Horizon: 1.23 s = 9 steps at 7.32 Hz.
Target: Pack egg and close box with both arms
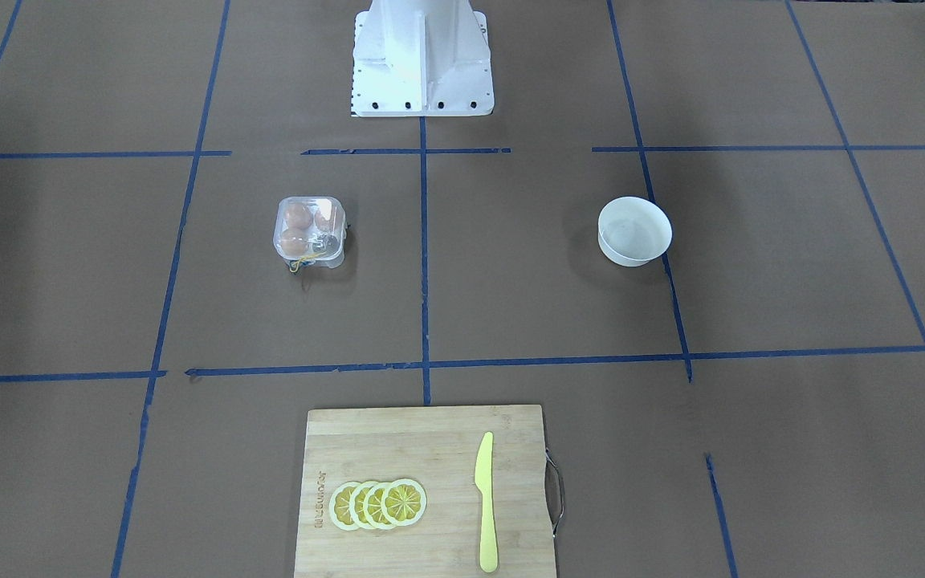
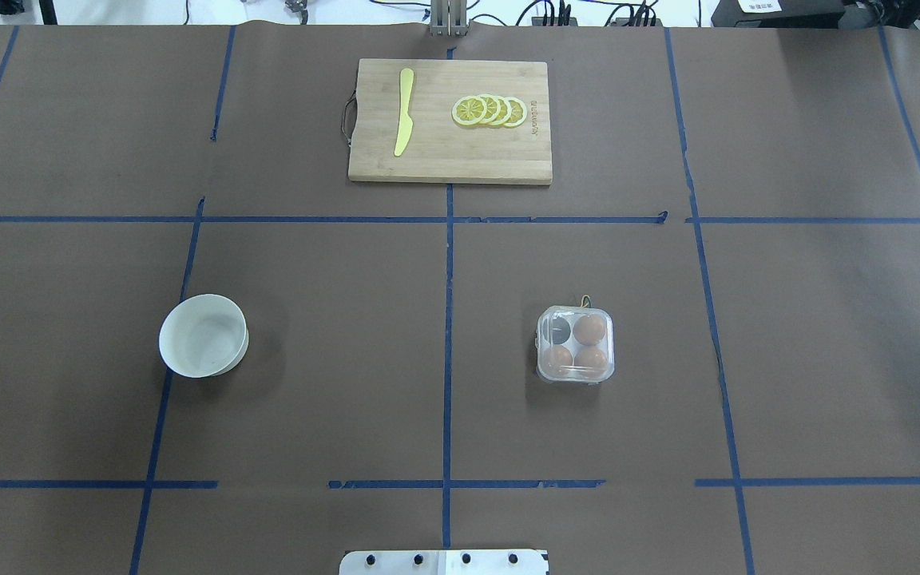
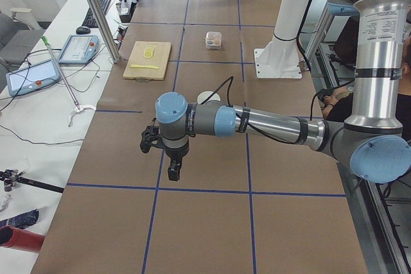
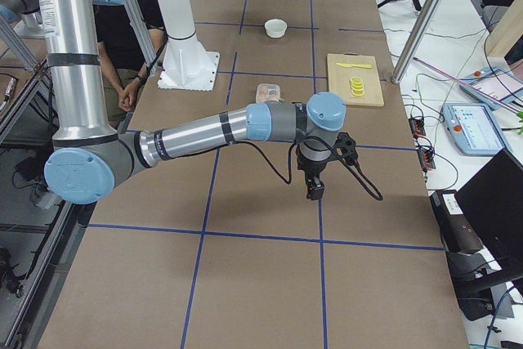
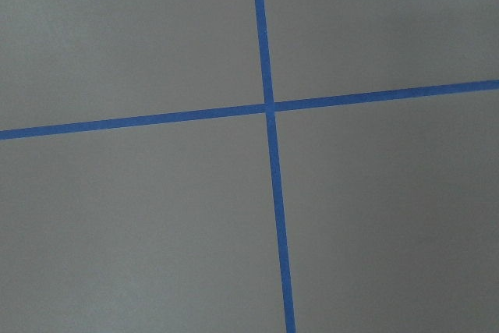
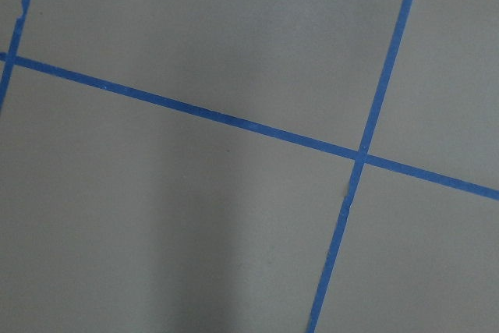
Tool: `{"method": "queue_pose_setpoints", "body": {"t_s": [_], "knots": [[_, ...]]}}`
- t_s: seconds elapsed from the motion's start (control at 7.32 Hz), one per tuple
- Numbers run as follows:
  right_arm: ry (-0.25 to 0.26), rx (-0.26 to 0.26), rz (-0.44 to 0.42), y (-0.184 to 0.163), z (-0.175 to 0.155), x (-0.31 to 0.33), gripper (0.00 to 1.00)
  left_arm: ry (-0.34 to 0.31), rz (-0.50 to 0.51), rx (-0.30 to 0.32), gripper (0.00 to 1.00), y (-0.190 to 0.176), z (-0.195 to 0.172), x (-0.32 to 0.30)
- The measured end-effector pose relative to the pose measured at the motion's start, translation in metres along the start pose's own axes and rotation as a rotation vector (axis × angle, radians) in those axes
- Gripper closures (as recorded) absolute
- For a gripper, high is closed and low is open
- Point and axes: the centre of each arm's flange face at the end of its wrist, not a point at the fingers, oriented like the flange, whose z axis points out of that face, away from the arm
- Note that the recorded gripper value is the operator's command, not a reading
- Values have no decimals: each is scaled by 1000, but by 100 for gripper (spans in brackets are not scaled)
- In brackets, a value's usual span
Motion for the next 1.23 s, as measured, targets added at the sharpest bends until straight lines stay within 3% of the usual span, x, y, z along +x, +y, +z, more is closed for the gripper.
{"method": "queue_pose_setpoints", "body": {"t_s": [0.27, 0.68, 1.23], "knots": [[-26, 16, -11, -4, -4, -7, 0, -1, -2, -3, 0, -13, -10, 7], [-26, 40, -26, -2, -16, -19, 0, -2, -9, -6, 0, -16, -17, 11], [-25, 24, -10, 10, -8, -14, 0, -1, -18, -15, 0, -12, -15, 9]]}}
